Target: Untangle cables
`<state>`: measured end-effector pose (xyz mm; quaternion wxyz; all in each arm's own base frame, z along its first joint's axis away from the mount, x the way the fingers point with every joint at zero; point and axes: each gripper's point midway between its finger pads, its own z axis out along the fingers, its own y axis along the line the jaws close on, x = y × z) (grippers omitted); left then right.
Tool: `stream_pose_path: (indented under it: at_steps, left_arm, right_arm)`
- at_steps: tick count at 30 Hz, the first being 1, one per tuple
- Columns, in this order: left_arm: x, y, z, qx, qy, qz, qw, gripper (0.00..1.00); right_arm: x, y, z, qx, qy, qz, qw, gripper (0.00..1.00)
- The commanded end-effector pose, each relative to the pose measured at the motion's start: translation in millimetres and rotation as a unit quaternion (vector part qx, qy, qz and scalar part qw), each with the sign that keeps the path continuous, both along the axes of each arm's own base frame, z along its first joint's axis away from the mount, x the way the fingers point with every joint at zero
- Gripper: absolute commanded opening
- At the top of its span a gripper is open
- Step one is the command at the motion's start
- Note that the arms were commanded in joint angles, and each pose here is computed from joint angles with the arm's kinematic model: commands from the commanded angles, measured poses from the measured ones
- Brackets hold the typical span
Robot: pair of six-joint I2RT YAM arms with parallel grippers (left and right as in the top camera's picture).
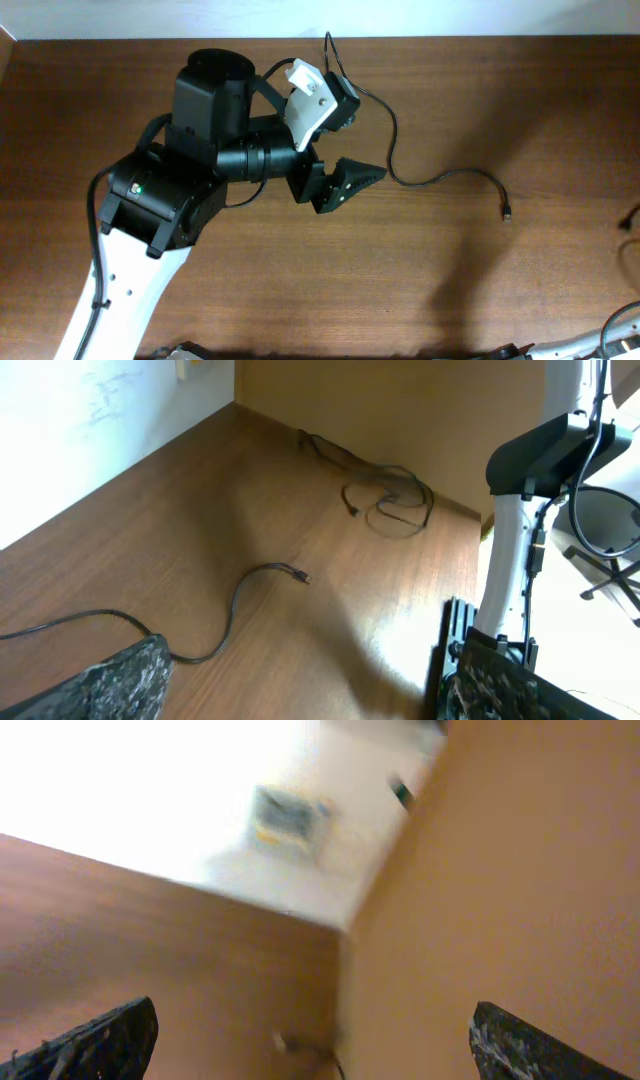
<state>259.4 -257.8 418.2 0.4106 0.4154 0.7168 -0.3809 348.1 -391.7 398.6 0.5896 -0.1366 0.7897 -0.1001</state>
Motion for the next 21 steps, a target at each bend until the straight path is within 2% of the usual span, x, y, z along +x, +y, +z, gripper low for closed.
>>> stream_pose_path:
  at_steps: [1,4,5,6,7,8,11,14,15,17,18,19,20,21]
  left_arm:
    - [1.7,-2.0,3.0,0.0,-0.015,-0.003,1.0,0.92]
    - [10.3,-0.5,6.7,0.013,-0.068,0.0,0.998,0.91]
    - [17.8,3.5,4.1,0.025,-0.072,0.023,0.997,0.91]
    - [20.0,4.9,3.3,0.029,-0.074,0.03,0.996,0.9]
    - [20.0,4.8,3.5,0.028,-0.074,0.029,0.996,0.91]
    - [19.9,4.8,3.3,0.029,-0.074,0.029,0.996,0.91]
    - [19.9,4.8,3.3,0.029,-0.073,0.029,0.996,0.92]
    - [19.9,4.8,3.2,0.029,-0.073,0.029,0.996,0.92]
    - [19.9,4.8,3.2,0.029,-0.073,0.029,0.996,0.92]
    - [19.2,5.3,0.5,0.032,-0.068,0.029,0.997,0.92]
    - [21.9,8.1,-3.3,0.042,-0.064,0.04,0.996,0.91]
    - [25.2,10.4,-4.9,0.048,-0.066,0.051,0.995,0.79]
    - [25.5,10.4,-5.5,0.048,-0.065,0.051,0.995,0.74]
    - [27.1,9.5,-8.0,0.05,-0.062,0.05,0.996,0.74]
  right_arm:
    - [20.8,87.5,48.1,0.024,-0.119,0.215,0.969,0.99]
    - [81.1,202.8,53.9,0.052,-0.129,0.368,0.919,0.99]
    - [105.0,259.3,50.6,0.062,-0.12,0.423,0.896,0.82]
    - [127.0,298.1,39.9,0.061,-0.099,0.44,0.89,0.69]
    - [154.6,338.6,16.4,0.054,-0.052,0.434,0.898,0.72]
    - [175.4,372.8,-9.2,0.043,-0.005,0.425,0.904,0.8]
    - [239.4,457.0,-123.1,-0.069,0.148,0.351,0.922,0.82]
    - [273.3,495.1,-192.7,-0.141,0.191,0.316,0.919,0.81]
    - [285.9,515.7,-221.9,-0.149,0.191,0.325,0.914,0.88]
    - [302.4,536.6,-270.8,-0.129,0.199,0.325,0.915,0.93]
    - [310.5,542.6,-305.5,-0.094,0.216,0.311,0.921,0.93]
    - [312.6,545.0,-321.7,-0.074,0.225,0.306,0.922,0.93]
    - [312.3,549.7,-337.8,-0.048,0.234,0.308,0.921,0.94]
    - [306.2,562.8,-356.6,0.009,0.251,0.325,0.912,0.96]
